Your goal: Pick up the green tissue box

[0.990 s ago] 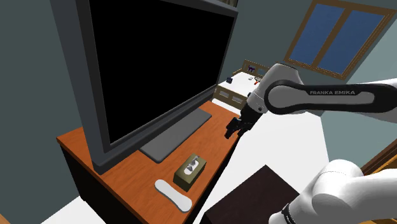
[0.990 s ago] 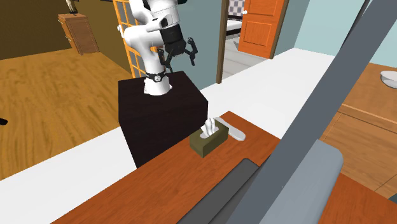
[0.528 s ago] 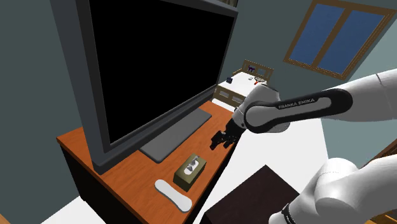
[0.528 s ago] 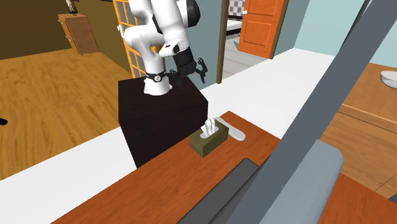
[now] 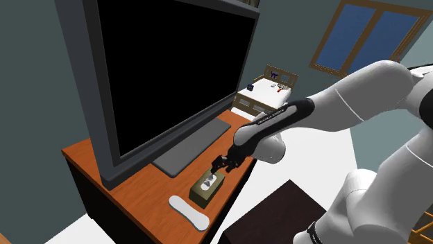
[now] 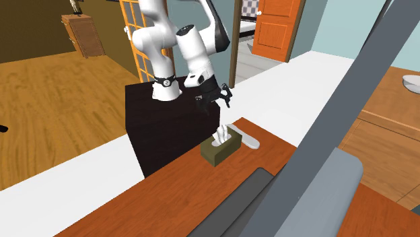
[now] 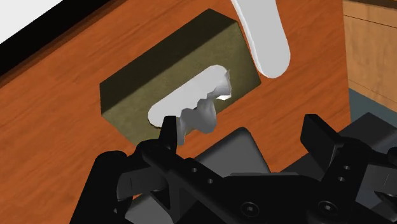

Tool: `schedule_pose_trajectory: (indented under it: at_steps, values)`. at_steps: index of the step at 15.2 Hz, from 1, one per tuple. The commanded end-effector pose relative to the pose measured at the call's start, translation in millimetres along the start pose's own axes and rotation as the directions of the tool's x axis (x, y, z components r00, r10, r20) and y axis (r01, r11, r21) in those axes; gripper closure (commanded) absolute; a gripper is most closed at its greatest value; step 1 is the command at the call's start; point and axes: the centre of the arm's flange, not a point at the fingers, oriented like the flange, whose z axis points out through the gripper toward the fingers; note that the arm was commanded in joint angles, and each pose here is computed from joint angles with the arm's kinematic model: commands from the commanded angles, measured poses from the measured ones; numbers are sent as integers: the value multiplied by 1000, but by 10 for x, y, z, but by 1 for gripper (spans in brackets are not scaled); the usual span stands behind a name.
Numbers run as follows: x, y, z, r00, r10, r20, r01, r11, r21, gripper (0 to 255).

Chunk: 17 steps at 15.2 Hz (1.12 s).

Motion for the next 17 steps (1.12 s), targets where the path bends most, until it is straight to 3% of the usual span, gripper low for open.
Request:
schedule_pose_trajectory:
  at_steps: [1,4,13,14,17]
  values:
    - [1,-25,284,1000,16,-12,-16,1000,8,0]
    - [32,-68,567,999,29,-22,-28,999,22,0]
    - [-29,66,939,999,29,-22,-28,999,22,0]
    - [-29,69,934,999,29,-22,-28,999,22,255]
    - [-33,72,938,999,29,-22,-28,999,22,255]
